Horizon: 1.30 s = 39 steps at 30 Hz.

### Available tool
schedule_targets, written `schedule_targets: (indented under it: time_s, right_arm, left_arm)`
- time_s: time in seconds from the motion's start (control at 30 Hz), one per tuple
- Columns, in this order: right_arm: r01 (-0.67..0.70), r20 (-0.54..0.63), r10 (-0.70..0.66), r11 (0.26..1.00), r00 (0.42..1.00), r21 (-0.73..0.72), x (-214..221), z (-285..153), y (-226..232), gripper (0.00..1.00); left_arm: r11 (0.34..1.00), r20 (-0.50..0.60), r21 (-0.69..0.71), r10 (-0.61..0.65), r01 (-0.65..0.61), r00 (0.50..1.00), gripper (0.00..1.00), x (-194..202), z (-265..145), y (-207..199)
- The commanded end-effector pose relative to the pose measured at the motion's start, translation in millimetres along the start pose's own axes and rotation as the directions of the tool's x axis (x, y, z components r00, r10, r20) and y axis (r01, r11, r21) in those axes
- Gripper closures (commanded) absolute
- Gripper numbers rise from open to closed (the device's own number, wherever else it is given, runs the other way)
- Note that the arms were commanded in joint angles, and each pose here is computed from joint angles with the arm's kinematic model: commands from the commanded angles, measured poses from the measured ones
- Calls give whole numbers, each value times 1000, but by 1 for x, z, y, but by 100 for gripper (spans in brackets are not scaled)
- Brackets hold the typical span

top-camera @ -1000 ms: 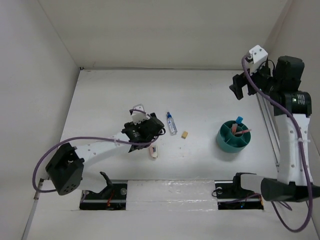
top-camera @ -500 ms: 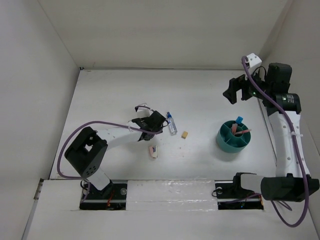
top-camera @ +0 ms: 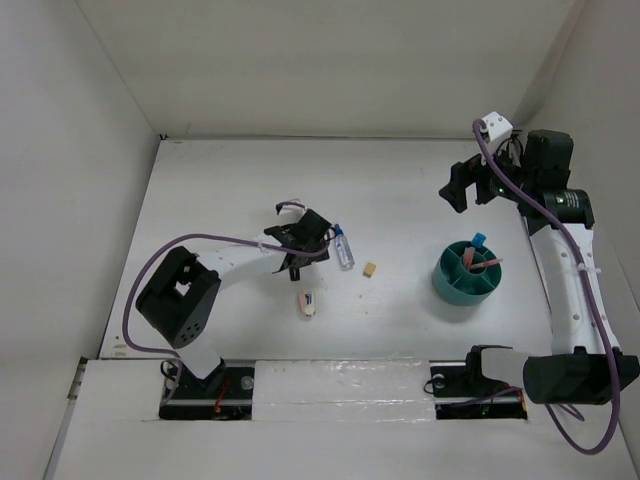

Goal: Sort the stationery into containers
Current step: Grab a piece of stationery with the left arm

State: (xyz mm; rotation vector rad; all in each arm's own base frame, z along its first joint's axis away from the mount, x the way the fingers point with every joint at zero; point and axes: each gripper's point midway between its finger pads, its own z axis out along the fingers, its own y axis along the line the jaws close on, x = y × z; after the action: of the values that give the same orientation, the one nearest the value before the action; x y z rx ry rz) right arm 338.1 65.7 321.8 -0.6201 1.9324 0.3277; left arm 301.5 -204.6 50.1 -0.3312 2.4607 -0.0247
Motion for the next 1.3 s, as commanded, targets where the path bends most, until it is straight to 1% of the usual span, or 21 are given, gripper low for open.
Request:
schedule_targets:
  time_s: [0.0,0.03,0.13,0.3,0.33,0.47,0.6,0.63,0.67,0.77,0.8,0.83,0.87,0.97,1.0,1.03,1.07,1.13,1.17,1.2,1.27]
  right_arm:
    - [57,61,-57,998,997,12,-16,-5,2,0]
    - [66,76,-68,998,995,19,-20,-7,2,0]
    - [61,68,-62,998,996,15,-16,-6,2,0]
    - [62,71,-62,998,996,7,-15,-7,5,0]
    - [62,71,-62,998,996,7,-15,-7,5,0]
    - [75,78,-76,997,994,11,-17,-9,6,0]
    - [75,78,-76,997,994,11,-17,-9,6,0]
    - [75,78,-76,997,994,11,-17,-9,6,0]
    - [75,78,-76,997,994,11,-17,-9,6,0]
    - [76,82,-76,997,994,2,-17,-9,7,0]
    - [76,82,-76,997,994,2,-17,-9,7,0]
    - [76,82,-76,997,994,2,-17,-9,7,0]
    - [77,85,-76,997,993,-6,-18,-9,9,0]
    - [75,90,-71,996,993,-41,-18,-9,15,0]
    - [63,77,-58,996,995,-66,-13,-6,18,0]
    - [72,100,-62,992,993,-101,-19,-8,25,0]
    - [56,83,-46,990,995,-126,-15,-4,27,0]
    - [52,79,-40,986,996,-159,-15,-1,33,0]
    - [50,72,-38,984,997,-171,-13,2,35,0]
    - [51,75,-38,983,996,-179,-14,2,36,0]
    - [45,68,-33,982,997,-182,-12,5,35,0]
  left_arm:
    - [1000,-40,1,27,-27,999,6,11,-1,5]
    - [999,-56,-17,39,-40,998,6,15,1,9]
    - [998,-72,-36,39,-42,997,11,25,4,18]
    - [994,-108,-76,63,-72,992,13,40,15,28]
    - [994,-108,-77,64,-72,992,15,40,15,29]
    - [996,-142,-53,62,-70,988,29,52,17,29]
    - [997,-160,-53,45,-54,986,45,57,24,38]
    - [998,-170,-44,44,-53,984,51,59,23,37]
    - [997,-170,-47,48,-57,984,63,59,26,41]
    - [998,-176,-41,48,-56,983,77,60,25,40]
    - [997,-184,-33,58,-65,981,91,61,25,39]
    - [998,-176,-25,54,-60,983,97,60,26,37]
    - [997,-183,-17,65,-69,981,100,61,25,36]
    - [997,-188,24,79,-76,979,100,61,25,28]
    - [995,-165,62,84,-74,983,100,53,20,21]
    - [993,-134,87,89,-78,987,100,45,15,13]
    - [992,-102,98,87,-77,991,100,37,10,7]
    - [988,4,115,98,-98,995,100,4,-8,-8]
    - [990,8,97,102,-103,995,100,-1,-11,-6]
    - [986,51,122,110,-115,993,100,-21,-22,-17]
    - [983,83,131,117,-127,990,100,-36,-31,-23]
